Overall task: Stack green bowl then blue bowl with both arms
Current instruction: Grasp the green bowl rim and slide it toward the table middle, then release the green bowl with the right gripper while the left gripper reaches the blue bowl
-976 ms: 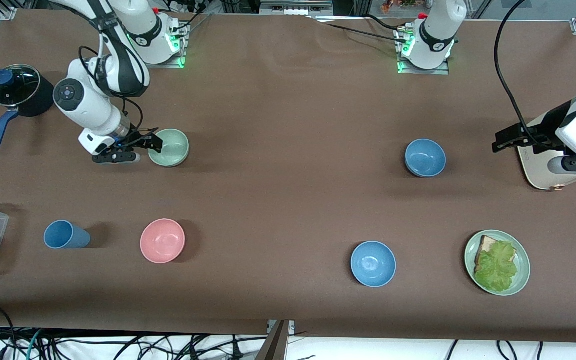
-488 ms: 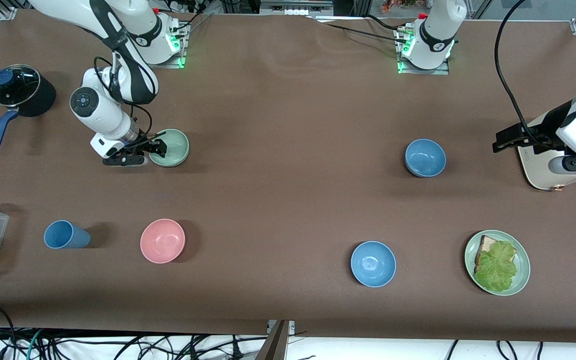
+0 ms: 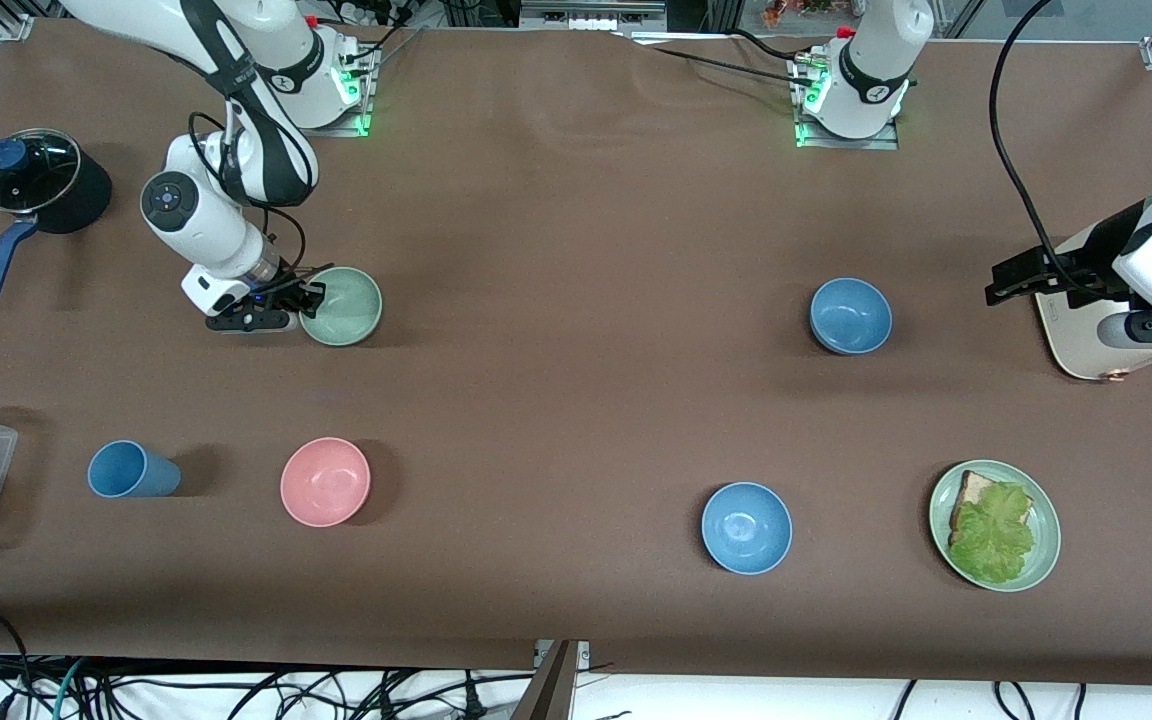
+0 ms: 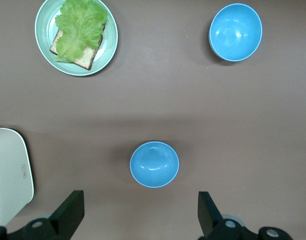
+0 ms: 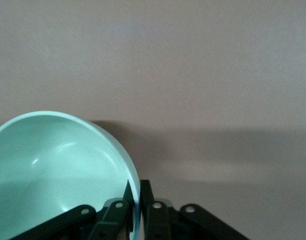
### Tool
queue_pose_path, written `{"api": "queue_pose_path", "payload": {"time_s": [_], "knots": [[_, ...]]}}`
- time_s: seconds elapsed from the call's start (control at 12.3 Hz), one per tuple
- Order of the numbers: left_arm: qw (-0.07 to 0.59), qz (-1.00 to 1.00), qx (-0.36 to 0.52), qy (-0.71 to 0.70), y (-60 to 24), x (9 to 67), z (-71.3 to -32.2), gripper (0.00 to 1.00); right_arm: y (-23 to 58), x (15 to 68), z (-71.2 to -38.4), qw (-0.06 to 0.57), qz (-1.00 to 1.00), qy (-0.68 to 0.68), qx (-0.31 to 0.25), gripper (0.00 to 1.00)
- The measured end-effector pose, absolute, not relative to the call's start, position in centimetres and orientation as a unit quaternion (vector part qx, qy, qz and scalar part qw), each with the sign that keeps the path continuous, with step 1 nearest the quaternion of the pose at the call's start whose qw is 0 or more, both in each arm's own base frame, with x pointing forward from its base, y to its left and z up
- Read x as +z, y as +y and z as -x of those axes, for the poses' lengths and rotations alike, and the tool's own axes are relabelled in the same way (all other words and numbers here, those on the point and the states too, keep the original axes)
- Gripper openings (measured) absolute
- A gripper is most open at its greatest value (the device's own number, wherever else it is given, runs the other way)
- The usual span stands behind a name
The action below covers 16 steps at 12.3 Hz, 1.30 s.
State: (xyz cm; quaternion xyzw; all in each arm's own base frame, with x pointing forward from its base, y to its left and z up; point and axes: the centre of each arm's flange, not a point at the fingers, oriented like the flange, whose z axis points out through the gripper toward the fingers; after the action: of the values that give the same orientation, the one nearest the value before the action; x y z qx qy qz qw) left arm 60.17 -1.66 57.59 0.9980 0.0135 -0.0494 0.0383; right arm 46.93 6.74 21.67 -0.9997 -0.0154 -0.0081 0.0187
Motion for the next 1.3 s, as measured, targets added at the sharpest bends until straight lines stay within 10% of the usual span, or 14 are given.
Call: {"api": "queue_pose_path", "payload": {"time_s": [0.65, 1.3], "knots": [[0.037, -0.997, -0.059, 0.016, -1.4, 56.4, -60.6, 1.00, 22.9, 30.4, -52.7, 0.065, 0.997, 0.006, -0.039, 0.05], [0.036, -0.996, -0.078, 0.019, -1.2, 55.0, -60.6, 1.00, 44.3, 24.1, -52.6, 0.113, 0.992, 0.059, -0.008, 0.05]]}}
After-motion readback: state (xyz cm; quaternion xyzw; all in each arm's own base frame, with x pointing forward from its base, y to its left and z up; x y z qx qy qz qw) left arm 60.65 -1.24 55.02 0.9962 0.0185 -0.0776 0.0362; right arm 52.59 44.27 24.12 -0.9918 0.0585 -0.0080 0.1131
